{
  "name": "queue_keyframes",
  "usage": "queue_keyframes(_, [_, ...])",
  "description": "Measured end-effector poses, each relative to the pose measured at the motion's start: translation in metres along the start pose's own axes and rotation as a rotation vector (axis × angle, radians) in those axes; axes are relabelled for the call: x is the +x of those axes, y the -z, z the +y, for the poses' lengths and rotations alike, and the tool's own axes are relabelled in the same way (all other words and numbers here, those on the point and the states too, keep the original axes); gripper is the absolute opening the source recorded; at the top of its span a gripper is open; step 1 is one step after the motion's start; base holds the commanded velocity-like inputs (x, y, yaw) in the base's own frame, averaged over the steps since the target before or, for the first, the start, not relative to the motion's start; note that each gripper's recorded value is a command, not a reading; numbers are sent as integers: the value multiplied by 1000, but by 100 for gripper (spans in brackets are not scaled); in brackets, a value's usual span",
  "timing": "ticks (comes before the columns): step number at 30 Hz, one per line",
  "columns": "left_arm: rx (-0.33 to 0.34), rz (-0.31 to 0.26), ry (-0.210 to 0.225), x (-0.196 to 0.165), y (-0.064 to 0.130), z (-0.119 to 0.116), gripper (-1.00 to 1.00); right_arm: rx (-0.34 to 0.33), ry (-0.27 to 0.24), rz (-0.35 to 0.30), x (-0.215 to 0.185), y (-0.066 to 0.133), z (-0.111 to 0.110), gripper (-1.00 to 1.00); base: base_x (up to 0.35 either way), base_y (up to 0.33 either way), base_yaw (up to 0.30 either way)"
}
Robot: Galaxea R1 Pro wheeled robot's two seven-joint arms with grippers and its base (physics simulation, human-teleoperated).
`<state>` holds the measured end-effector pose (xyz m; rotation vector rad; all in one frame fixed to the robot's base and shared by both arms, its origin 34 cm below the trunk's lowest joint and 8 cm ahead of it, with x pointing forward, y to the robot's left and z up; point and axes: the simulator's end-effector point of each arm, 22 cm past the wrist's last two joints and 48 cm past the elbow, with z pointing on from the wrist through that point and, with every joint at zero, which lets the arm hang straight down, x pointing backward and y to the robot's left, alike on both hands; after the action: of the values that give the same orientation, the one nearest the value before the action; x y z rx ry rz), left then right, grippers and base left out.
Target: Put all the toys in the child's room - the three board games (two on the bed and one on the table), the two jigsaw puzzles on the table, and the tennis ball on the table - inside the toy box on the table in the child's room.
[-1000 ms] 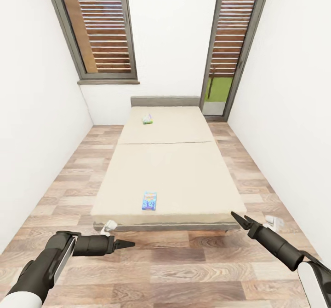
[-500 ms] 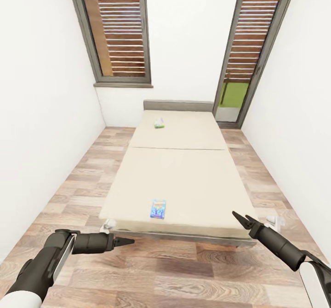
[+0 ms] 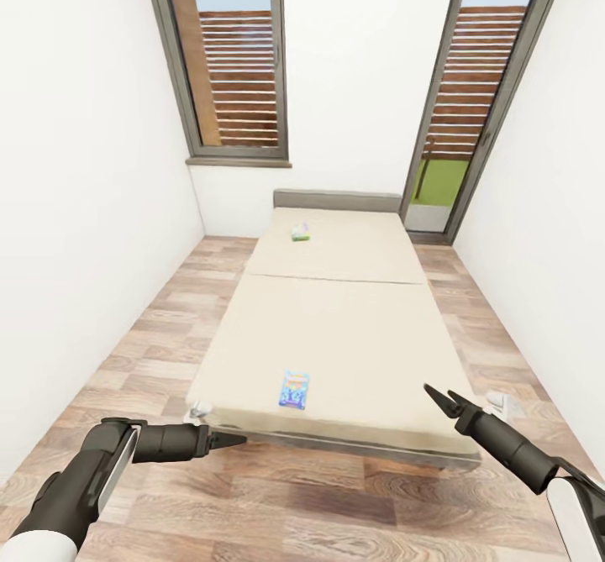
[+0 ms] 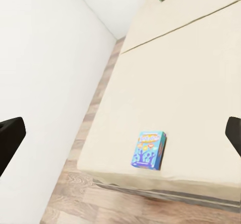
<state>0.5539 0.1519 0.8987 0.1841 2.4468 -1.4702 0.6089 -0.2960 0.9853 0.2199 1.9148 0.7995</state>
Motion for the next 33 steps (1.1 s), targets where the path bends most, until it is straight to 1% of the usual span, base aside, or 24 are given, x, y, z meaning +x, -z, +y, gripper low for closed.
queue_keyframes(12, [0, -9, -17, -5, 3, -7, 100, -21, 13, -21, -8, 3, 8, 100, 2, -4, 65])
queue_keyframes(27, [-2, -21, -39, -10, 9, -14, 100, -28, 20, -37, -15, 6, 13, 100, 0, 0, 6])
queue_keyframes(33, [-3, -26, -48, -12, 11, -18, 100, -33, 24, -44, -19, 8, 15, 100, 56, 0, 0])
